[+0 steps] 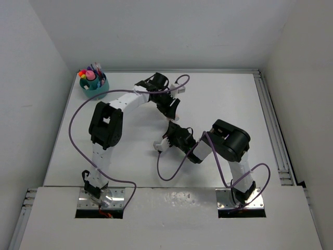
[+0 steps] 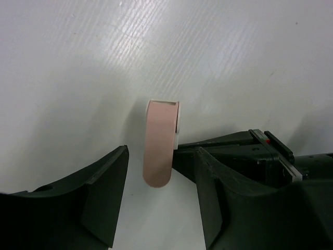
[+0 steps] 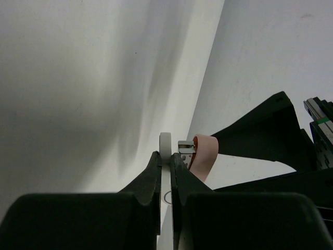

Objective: Sort the stationery into containers
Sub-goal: Pass the stationery from the right arm to the left

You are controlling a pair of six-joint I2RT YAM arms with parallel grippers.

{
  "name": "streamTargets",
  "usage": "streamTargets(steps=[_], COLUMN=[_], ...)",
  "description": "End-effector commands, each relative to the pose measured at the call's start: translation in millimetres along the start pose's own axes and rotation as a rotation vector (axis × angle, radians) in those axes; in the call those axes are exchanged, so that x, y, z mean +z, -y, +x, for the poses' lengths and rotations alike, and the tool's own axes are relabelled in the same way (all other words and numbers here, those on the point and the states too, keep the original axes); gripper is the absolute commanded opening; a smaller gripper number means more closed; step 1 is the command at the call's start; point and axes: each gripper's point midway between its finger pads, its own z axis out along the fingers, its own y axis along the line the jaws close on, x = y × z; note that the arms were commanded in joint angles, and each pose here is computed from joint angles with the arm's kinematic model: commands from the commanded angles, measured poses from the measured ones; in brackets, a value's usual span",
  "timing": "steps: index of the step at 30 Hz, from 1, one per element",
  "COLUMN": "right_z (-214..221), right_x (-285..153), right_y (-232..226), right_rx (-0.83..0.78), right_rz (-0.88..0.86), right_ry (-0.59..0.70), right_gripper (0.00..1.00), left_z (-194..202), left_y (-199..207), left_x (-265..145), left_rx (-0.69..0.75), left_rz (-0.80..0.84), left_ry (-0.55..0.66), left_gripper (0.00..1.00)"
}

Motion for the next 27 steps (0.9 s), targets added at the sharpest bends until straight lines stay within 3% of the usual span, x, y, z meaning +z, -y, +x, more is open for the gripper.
streamTargets(steps=[1, 8, 18, 25, 27], right_z=[-9.2, -8.5, -4.4, -3.6, -3.1], right_x=[4.8, 5.4, 1.7, 0.0, -0.1], right_y=[23.9, 25.1, 24.2, 24.2, 24.1], right_rx=[0.016, 0.016, 0.016, 0.020, 0.023], right_rz=[0.069, 0.069, 0.062, 0.062, 0.062], right_ry=[0.036, 0.032, 0.023, 0.020, 0.017], right_gripper=[0.00, 0.00, 0.00, 0.00, 0.00], left_z=[-22.9, -17.6, -17.5, -14.9, -15.0], left_y=[0.3, -3.5, -0.1, 0.3, 1.0], left_x=[-3.8, 4.1, 2.2, -0.1, 0.2], left_rx=[0.030, 0.009, -0.001, -0.011, -0.011], left_rz=[-0.009, 0.020, 0.042, 0.041, 0.042], left_ry=[0.044, 0.013, 0.009, 0.005, 0.003], left_gripper=[0.58, 0.45, 0.58, 0.42, 0.41])
